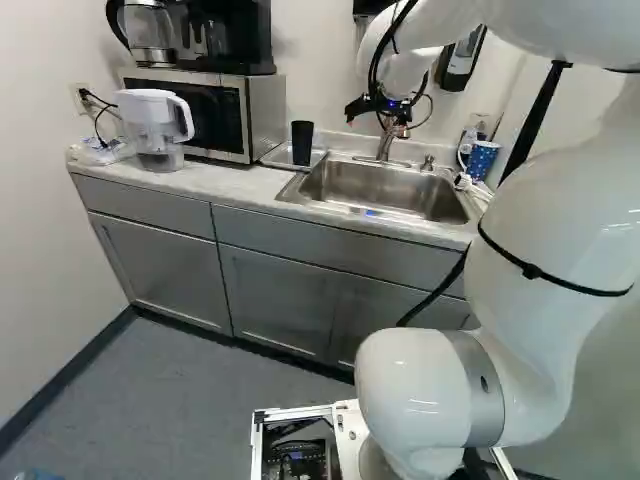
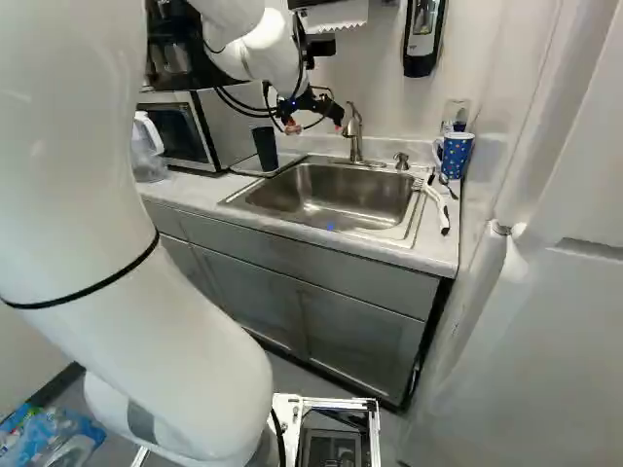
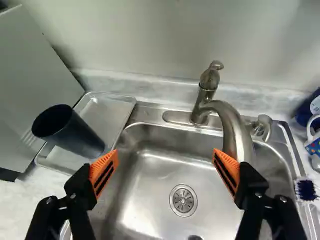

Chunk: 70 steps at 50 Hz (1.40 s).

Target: Rinse the cup and place it in the tray

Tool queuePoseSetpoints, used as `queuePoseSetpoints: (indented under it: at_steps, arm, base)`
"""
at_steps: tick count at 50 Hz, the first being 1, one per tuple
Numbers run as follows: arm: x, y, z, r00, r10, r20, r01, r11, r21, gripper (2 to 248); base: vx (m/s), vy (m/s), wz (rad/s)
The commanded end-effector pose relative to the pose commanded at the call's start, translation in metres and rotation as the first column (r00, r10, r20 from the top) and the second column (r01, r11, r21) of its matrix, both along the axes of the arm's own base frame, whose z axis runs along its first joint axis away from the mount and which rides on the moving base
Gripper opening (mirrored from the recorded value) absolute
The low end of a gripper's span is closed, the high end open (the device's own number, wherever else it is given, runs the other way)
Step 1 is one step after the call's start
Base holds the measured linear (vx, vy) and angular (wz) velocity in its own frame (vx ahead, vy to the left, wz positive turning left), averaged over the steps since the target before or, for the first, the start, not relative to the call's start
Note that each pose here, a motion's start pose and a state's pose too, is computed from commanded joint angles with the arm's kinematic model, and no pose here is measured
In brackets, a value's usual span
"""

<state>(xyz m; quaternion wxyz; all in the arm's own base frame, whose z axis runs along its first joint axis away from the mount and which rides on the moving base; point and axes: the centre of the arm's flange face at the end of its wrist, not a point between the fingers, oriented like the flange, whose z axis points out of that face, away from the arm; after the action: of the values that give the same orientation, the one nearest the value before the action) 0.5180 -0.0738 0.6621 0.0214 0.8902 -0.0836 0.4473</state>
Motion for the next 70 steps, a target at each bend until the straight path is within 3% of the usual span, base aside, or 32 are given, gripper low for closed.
queuePoseSetpoints:
  at_steps: [33,70]
  arm:
    - [-0.044,-0.002,-0.010,0.991,-0.016,-0.133,0.019,1.000,0.019,247]
    - [-0.085,-0.032,-0.011,0.987,-0.096,-0.127,0.099,0.995,0.018,247]
  base:
    - [0.000,0.000,0.000]
    - [0.000,0.000,0.000]
